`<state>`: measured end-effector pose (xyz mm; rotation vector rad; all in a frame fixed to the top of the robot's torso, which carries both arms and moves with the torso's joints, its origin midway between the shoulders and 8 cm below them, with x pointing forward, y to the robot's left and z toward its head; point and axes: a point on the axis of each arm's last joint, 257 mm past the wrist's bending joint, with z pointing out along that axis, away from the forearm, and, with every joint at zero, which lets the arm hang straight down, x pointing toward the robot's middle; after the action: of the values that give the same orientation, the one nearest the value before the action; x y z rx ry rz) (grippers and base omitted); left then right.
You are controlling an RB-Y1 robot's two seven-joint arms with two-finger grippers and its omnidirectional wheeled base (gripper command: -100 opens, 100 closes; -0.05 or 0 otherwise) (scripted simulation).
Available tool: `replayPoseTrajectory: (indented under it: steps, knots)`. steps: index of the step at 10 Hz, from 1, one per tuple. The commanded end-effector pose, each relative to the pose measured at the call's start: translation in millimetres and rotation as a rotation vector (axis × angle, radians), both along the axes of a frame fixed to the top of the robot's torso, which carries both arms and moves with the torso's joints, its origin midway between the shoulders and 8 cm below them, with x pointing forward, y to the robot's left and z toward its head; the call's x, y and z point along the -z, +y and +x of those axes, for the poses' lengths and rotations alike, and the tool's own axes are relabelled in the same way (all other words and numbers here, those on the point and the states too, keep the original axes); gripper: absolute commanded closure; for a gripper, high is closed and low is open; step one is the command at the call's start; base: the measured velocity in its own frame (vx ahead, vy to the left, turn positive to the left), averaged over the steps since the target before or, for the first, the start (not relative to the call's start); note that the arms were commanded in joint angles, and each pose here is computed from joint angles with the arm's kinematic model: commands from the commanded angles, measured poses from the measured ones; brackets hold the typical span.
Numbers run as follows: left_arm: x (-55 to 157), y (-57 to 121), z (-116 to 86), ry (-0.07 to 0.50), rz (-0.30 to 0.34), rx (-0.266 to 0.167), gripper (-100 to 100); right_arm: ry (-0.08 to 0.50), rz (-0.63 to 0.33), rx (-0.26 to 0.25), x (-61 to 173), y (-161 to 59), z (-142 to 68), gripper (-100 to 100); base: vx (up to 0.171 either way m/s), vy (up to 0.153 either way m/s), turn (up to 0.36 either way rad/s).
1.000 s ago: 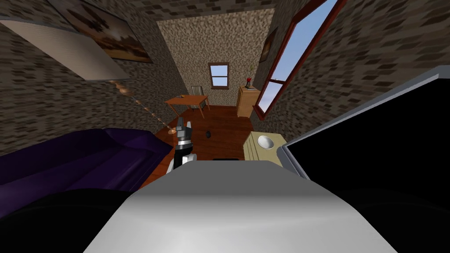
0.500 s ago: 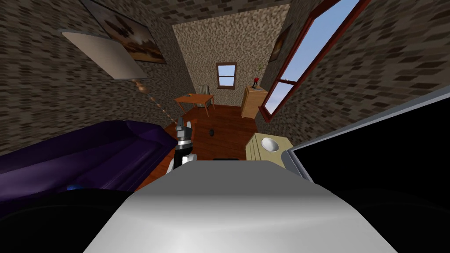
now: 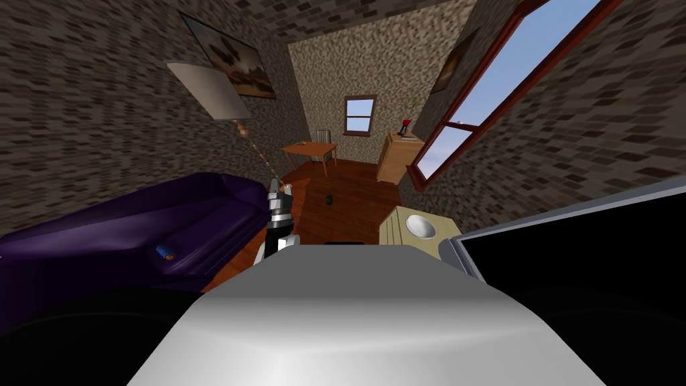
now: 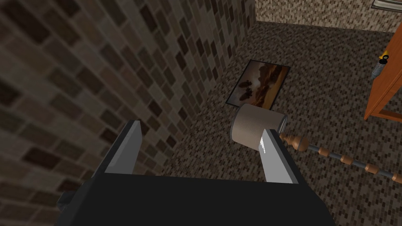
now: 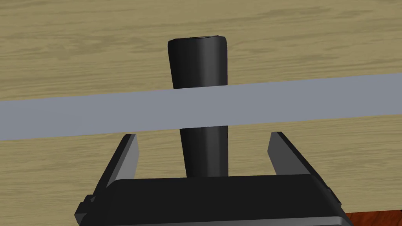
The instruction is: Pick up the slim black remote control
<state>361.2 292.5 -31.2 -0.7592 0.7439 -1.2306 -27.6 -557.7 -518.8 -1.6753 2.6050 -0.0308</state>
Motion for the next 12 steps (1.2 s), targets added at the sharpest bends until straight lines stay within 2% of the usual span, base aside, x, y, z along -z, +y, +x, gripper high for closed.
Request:
replayPoseTrajectory:
  steps: [1,2,3,5,6,7,11,12]
  knots:
    - [0,0.0,0,0.000,0.000,0.000,0,0.000,0.000,0.000,0,0,0,-100,-0.013,0.002,0.035]
    - [0,0.1,0,0.000,0.000,0.000,0,0.001,-0.004,-0.003,0,-2,-1,0,0.000,0.000,0.000]
    - [0,0.1,0,0.000,0.000,0.000,0,-0.001,-0.005,0.008,9,5,-6,-100,-0.005,-0.019,0.067]
    - [0,0.1,0,0.000,0.000,0.000,0,-0.003,-0.007,0.019,21,13,-12,-100,-0.005,0.006,0.019]
    - [0,0.1,0,0.000,0.000,0.000,0,-0.002,-0.005,0.018,18,12,-10,-100,0.000,0.000,0.000]
    - [0,0.1,0,0.000,0.000,0.000,0,-0.003,-0.007,0.018,19,12,-11,100,0.000,0.000,0.000]
    - [0,0.1,0,0.000,0.000,0.000,0,-0.004,-0.008,0.015,19,11,-10,100,0.001,0.000,0.003]
    - [0,0.1,0,0.000,0.000,0.000,0,-0.004,-0.008,0.015,19,11,-10,0,0.000,0.000,0.000]
